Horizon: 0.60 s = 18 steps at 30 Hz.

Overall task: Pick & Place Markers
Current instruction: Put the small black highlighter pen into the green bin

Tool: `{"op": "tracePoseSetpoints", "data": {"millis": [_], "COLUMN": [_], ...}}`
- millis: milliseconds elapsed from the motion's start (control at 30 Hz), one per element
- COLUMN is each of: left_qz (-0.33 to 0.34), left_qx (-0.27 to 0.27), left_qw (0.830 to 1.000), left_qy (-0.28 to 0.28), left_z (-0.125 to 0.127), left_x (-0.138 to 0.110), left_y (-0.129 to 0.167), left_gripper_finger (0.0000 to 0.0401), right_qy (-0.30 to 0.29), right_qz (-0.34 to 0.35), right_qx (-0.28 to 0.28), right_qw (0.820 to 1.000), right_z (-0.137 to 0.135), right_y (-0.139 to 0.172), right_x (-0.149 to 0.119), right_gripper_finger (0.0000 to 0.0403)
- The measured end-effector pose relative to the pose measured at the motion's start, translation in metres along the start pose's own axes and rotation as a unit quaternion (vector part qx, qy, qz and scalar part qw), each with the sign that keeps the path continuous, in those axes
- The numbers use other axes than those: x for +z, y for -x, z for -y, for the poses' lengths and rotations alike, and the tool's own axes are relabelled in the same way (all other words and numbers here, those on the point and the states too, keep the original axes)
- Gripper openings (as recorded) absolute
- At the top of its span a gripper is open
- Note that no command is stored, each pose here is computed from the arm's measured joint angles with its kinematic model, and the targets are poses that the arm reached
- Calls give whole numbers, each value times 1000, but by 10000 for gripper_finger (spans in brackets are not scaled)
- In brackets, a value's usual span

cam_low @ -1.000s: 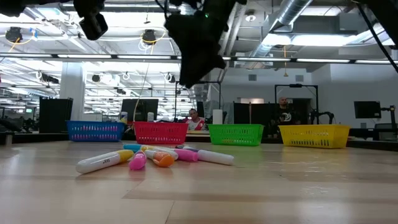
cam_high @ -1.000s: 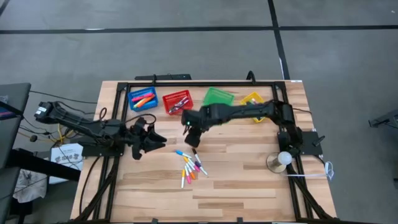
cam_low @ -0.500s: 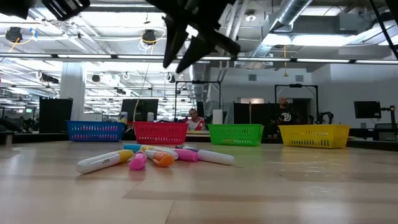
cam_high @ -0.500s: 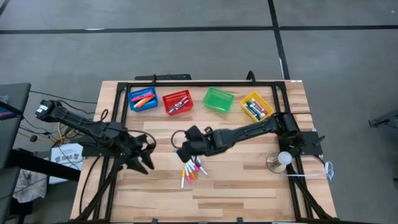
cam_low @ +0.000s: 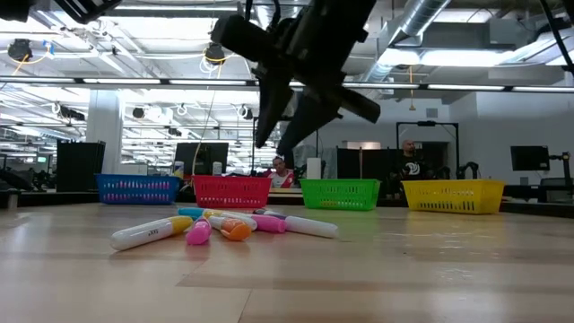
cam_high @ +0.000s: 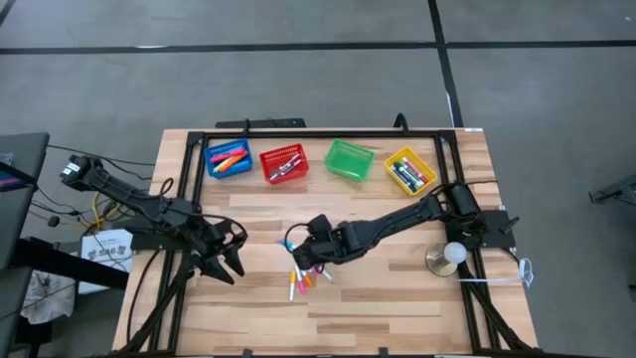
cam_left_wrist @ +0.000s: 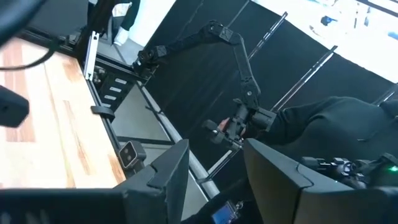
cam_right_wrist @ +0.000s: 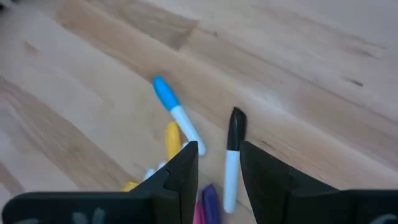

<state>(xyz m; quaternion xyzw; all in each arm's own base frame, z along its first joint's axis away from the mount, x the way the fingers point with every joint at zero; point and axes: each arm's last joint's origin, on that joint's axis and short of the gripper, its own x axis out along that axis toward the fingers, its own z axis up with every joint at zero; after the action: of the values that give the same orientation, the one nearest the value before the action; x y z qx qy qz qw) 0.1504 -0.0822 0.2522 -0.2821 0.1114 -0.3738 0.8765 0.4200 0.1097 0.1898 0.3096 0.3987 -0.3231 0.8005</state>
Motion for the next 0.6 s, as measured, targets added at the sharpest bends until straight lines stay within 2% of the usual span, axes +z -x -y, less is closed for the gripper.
{"op": "tracePoseSetpoints", "data": {"millis": [400,600], "left_qz": [3,8], "left_qx": [2,6], "left_qw": [1000,1000], "left_qy": [-9,-11], "left_z": [0,-1], "left_x": [1,1], "left_y": [0,0], "left_gripper_finger": [154,154], "right_qy": [48,80], "right_qz": [40,43], "right_qx": [33,27], "right_qw": [998,995], "right_z": [3,4], "right_y": [-16,-17], "right_x": [-10,-10], "right_gripper_finger": [108,108]}}
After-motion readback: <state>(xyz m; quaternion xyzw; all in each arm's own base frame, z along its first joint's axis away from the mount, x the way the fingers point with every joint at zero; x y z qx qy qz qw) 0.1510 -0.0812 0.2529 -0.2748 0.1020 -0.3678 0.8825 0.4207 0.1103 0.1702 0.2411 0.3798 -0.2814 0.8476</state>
